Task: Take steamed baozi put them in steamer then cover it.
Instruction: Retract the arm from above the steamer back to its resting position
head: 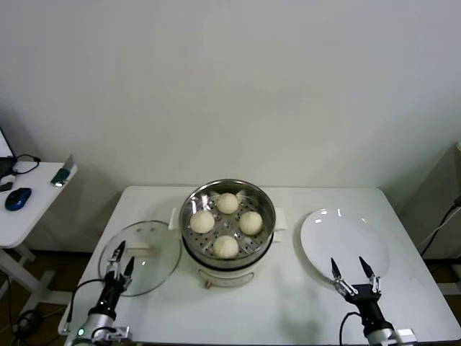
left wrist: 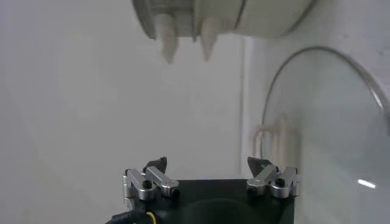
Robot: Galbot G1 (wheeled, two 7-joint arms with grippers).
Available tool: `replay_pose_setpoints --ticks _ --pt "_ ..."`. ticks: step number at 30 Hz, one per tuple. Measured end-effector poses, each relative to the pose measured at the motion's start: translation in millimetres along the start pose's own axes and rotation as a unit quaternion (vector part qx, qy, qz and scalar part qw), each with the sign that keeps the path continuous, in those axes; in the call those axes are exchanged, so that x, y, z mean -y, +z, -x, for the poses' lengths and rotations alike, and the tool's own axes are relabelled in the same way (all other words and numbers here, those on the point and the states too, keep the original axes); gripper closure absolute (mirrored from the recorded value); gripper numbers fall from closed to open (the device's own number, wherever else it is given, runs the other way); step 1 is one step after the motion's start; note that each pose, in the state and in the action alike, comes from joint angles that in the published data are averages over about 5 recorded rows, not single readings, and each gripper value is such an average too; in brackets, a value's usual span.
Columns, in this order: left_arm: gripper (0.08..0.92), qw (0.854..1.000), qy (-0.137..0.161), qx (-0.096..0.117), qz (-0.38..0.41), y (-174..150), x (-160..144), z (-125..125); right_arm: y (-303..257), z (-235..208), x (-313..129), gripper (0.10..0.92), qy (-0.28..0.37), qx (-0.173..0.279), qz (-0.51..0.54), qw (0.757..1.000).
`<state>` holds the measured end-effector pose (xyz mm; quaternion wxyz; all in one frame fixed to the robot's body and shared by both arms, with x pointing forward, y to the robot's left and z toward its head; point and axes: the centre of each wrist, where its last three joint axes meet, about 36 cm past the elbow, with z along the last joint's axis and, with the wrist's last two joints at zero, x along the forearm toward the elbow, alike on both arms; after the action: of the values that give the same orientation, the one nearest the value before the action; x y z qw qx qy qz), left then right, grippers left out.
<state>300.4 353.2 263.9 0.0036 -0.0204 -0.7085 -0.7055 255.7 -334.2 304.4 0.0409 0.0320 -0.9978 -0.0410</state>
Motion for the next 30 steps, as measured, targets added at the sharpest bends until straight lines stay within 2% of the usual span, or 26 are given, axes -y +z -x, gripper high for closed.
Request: replay_pose_setpoints --ticks 18,25,28,30 --pt "0.177 0.999 0.016 -0.028 0.003 8 17 53 7 -24 -10 0.200 0.015 0.007 0.004 1.000" --pt "0.177 0.999 0.020 -0.036 -0.001 6 21 65 7 -25 -15 0.200 0.017 0.010 0.006 1.000" --pt "0.218 0.999 0.023 -0.037 -0.005 4 23 66 9 -26 -16 0.200 0.017 0.009 0.006 1.000" --pt "0.277 0.999 0.025 -0.037 -0.007 2 23 66 10 -26 -18 0.200 0.018 0.009 0.006 1.000"
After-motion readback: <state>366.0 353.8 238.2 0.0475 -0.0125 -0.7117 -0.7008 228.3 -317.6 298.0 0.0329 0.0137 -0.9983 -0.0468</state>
